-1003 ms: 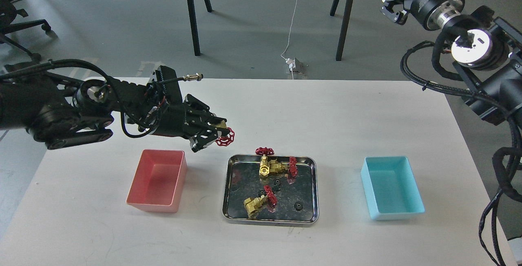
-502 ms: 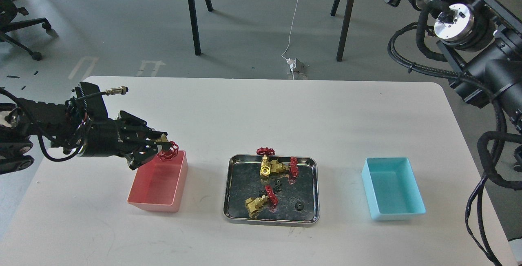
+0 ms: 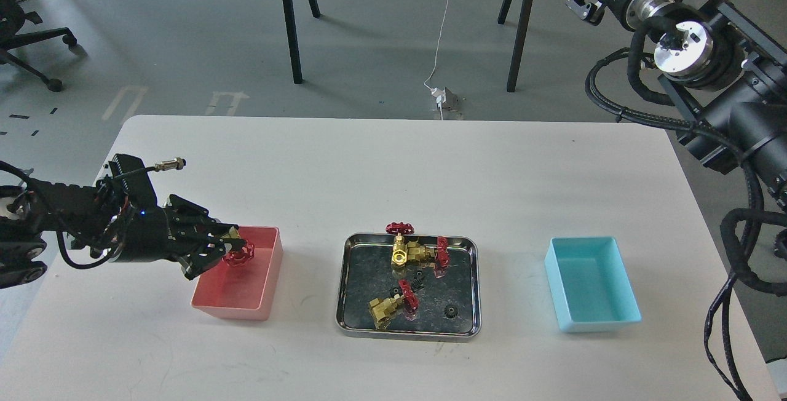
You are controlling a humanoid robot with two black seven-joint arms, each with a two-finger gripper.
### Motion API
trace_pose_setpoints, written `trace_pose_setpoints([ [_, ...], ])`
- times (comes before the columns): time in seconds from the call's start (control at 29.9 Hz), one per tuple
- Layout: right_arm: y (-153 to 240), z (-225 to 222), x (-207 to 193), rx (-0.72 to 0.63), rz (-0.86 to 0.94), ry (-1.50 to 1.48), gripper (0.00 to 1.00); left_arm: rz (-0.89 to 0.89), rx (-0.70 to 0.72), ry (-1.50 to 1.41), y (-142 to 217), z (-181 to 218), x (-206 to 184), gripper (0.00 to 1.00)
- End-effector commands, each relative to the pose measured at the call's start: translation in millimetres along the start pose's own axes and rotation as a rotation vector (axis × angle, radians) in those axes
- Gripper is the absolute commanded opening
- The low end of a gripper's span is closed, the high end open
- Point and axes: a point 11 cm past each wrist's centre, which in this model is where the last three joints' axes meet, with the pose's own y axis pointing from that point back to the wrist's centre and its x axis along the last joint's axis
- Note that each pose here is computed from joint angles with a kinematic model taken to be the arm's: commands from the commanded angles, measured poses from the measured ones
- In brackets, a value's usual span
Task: Place valve in pink box and gear in blue box
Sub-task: 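Lift the valve and carry it with the left gripper into the pink box, then release the valve, raise the left arm, and reach the right gripper to the tray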
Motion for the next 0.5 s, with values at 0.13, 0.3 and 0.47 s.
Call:
trace_pose_setpoints([
  [0.13,2,6,6,-0.010,0.009,-0.004,1.00,-0.020,-0.001,0.009,-14,0,-13,0.13],
  [0.3,3,8,10,-0.012,0.017,-0.003,1.00,-0.042,-0.012,0.005,-25,3,-21,0.17],
  [0.47,5,12,13,-0.019,0.023,-0.006,1.00,-0.044,-0.014,0.005,-27,3,-21,0.32],
])
